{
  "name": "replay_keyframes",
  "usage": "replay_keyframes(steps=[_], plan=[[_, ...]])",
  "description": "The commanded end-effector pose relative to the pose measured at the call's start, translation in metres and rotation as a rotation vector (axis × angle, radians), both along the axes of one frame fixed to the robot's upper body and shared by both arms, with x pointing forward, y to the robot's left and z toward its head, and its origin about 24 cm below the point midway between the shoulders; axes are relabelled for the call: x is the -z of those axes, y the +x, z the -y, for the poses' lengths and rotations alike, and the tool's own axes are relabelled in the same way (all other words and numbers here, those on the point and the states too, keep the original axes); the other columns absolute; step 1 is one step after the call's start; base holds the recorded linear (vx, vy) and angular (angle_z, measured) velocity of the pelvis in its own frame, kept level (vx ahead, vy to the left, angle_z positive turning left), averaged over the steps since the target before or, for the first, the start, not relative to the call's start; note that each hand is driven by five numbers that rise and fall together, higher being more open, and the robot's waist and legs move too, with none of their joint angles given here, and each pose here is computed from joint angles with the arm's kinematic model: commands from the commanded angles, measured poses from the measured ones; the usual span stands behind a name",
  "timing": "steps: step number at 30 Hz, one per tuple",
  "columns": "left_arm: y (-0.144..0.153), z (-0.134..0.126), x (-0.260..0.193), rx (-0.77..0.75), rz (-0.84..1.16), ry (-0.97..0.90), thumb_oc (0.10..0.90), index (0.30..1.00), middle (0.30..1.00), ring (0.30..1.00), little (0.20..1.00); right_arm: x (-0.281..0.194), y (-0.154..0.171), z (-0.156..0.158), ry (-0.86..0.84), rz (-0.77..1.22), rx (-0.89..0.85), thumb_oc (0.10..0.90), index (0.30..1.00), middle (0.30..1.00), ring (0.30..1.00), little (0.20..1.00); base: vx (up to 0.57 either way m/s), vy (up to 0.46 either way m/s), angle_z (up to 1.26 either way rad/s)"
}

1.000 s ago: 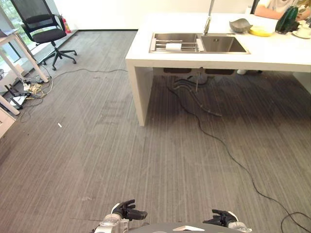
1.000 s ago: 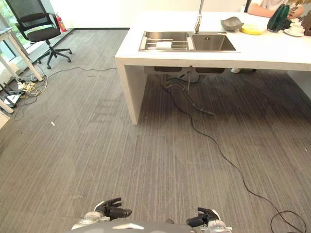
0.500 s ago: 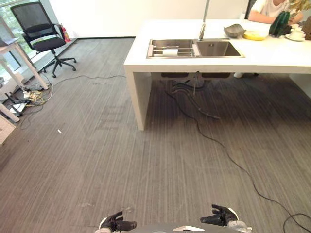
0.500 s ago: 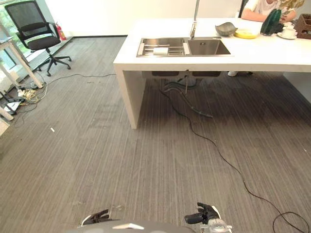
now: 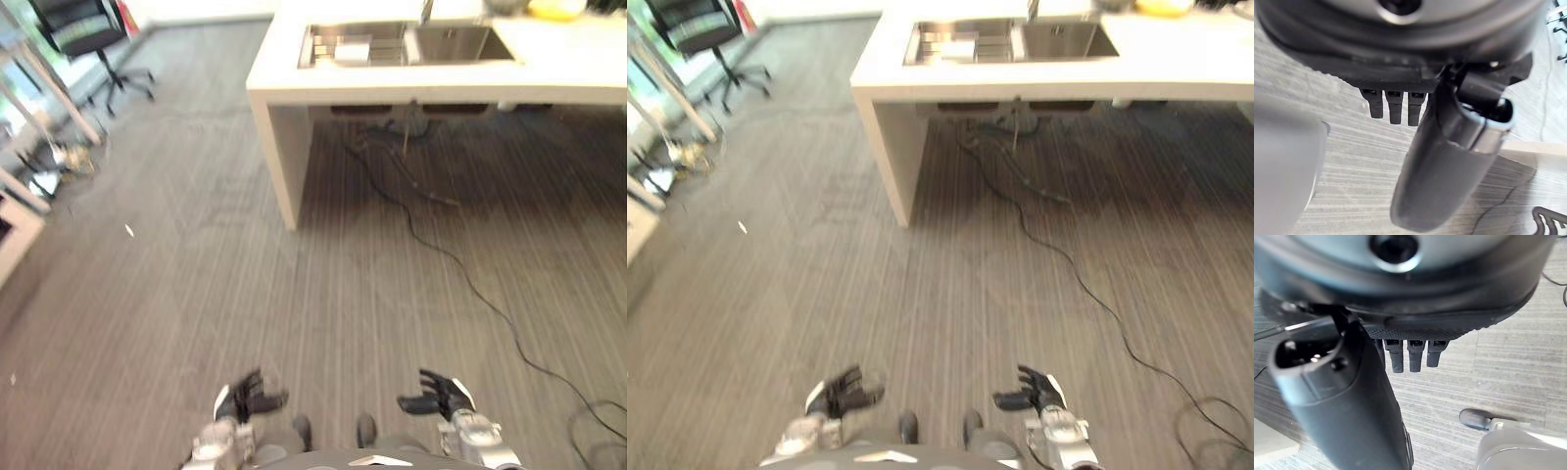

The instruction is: Place the dishes in the dishwasher.

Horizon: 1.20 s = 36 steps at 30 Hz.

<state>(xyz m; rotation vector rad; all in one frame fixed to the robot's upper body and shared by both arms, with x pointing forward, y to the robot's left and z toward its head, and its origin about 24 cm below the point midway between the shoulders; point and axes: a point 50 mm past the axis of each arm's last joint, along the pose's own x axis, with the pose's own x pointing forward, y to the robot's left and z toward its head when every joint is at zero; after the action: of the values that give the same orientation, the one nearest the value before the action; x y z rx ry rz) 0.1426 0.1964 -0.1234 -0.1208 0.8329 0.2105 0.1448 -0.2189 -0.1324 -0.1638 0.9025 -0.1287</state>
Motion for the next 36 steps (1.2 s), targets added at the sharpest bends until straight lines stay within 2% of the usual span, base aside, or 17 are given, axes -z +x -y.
replay_keyframes(steps=[1, 10, 16, 18, 19, 20, 21, 24, 26, 27, 28, 29, 30, 31, 32, 34, 36], plan=[[0.006, 0.002, 0.0, -0.052, 0.014, -0.022, 0.8, 0.9, 0.9, 0.9, 0.9, -0.017, 0.022, 0.019, -0.059, 0.102, 0.019, 0.8, 0.9, 0.9, 0.9, 0.9, 0.2, -0.012, -0.26], [-0.027, 0.01, 0.015, -0.106, -0.095, -0.041, 0.8, 0.9, 0.9, 0.9, 0.9, -0.008, 0.011, 0.0, -0.059, 0.051, -0.055, 0.8, 0.9, 0.9, 0.9, 0.9, 0.34, 0.075, -0.18], [-0.02, 0.001, 0.001, -0.148, -0.015, -0.023, 0.8, 0.9, 0.9, 0.9, 0.9, -0.009, 0.015, -0.021, 0.003, 0.082, -0.092, 0.8, 0.9, 0.9, 0.9, 0.9, 0.35, 0.12, -0.33], [-0.01, -0.005, -0.001, -0.158, -0.004, 0.013, 0.8, 0.9, 0.9, 0.9, 0.9, -0.008, 0.016, -0.024, 0.008, 0.08, -0.103, 0.8, 0.9, 0.9, 0.9, 0.9, 0.22, 0.08, 0.07], [0.008, -0.013, -0.016, -0.18, 0.091, 0.069, 0.8, 0.9, 0.9, 0.9, 0.9, -0.01, 0.019, -0.026, 0.01, 0.095, -0.089, 0.8, 0.9, 0.9, 0.9, 0.9, 0.3, 0.105, 0.21], [0.04, -0.019, -0.049, -0.074, 0.251, 0.234, 0.8, 0.9, 0.9, 0.9, 0.9, -0.015, 0.03, -0.029, 0.017, 0.141, -0.05, 0.8, 0.9, 0.9, 0.9, 0.9, 0.46, 0.171, 0.07], [0.058, -0.04, -0.062, -0.049, 0.293, 0.529, 0.8, 0.9, 0.9, 0.9, 0.9, -0.017, 0.039, -0.034, 0.021, 0.18, 0.0, 0.8, 0.9, 0.9, 0.9, 0.9, 0.32, 0.124, 0.08], [0.071, -0.047, -0.07, -0.119, 0.337, 0.595, 0.8, 0.9, 0.9, 0.9, 0.9, -0.017, 0.041, -0.035, 0.014, 0.187, 0.005, 0.8, 0.9, 0.9, 0.9, 0.9, 0.18, 0.082, 0.24], [0.11, -0.056, -0.107, -0.164, 0.505, 0.76, 0.8, 0.9, 0.9, 0.9, 0.9, -0.014, 0.041, -0.042, -0.012, 0.193, -0.052, 0.8, 0.9, 0.9, 0.9, 0.9, 0.35, 0.092, 0.26], [0.11, -0.056, -0.107, -0.164, 0.505, 0.76, 0.8, 0.9, 0.9, 0.9, 0.9, -0.014, 0.041, -0.042, -0.012, 0.193, -0.052, 0.8, 0.9, 0.9, 0.9, 0.9, 0.34, 0.064, 0.22], [0.127, -0.057, -0.13, -0.159, 0.597, 0.813, 0.8, 0.9, 0.9, 0.9, 0.9, -0.016, 0.043, -0.038, -0.03, 0.205, -0.058, 0.8, 0.9, 0.9, 0.9, 0.9, 0.34, 0.002, 0.35], [0.114, -0.081, -0.103, -0.153, 0.47, 0.755, 0.8, 0.9, 0.9, 0.9, 0.9, -0.011, 0.04, -0.025, -0.029, 0.158, -0.018, 0.8, 0.9, 0.9, 0.9, 0.9, 0.34, 0.002, 0.35], [0.114, -0.081, -0.103, -0.153, 0.47, 0.755, 0.8, 0.9, 0.9, 0.9, 0.9, -0.011, 0.04, -0.025, -0.029, 0.158, -0.018, 0.8, 0.9, 0.9, 0.9, 0.9, 0.4, -0.046, 0.4], [0.15, -0.098, -0.146, -0.171, 0.551, 0.832, 0.8, 0.9, 0.9, 0.9, 0.9, -0.011, 0.039, -0.017, -0.048, 0.147, -0.046, 0.8, 0.9, 0.9, 0.9, 0.9, 0.41, -0.105, 0.26], [0.168, -0.082, -0.186, -0.199, 0.761, 0.773, 0.8, 0.9, 0.9, 0.9, 0.9, -0.01, 0.036, -0.014, -0.05, 0.136, -0.028, 0.8, 0.9, 0.9, 0.9, 0.9, 0.41, -0.105, 0.26], [0.171, -0.072, -0.197, -0.176, 0.835, 0.775, 0.8, 0.9, 0.9, 0.9, 0.9, -0.007, 0.028, -0.01, -0.056, 0.117, -0.017, 0.8, 0.9, 0.9, 0.9, 0.9, 0.34, -0.124, 0.31], [0.171, -0.055, -0.22, -0.059, 0.961, 0.883, 0.8, 0.9, 0.9, 0.9, 0.9, 0.003, 0.005, -0.007, -0.059, 0.042, -0.017, 0.8, 0.9, 0.9, 0.9, 0.9, 0.38, -0.186, 0.83]])
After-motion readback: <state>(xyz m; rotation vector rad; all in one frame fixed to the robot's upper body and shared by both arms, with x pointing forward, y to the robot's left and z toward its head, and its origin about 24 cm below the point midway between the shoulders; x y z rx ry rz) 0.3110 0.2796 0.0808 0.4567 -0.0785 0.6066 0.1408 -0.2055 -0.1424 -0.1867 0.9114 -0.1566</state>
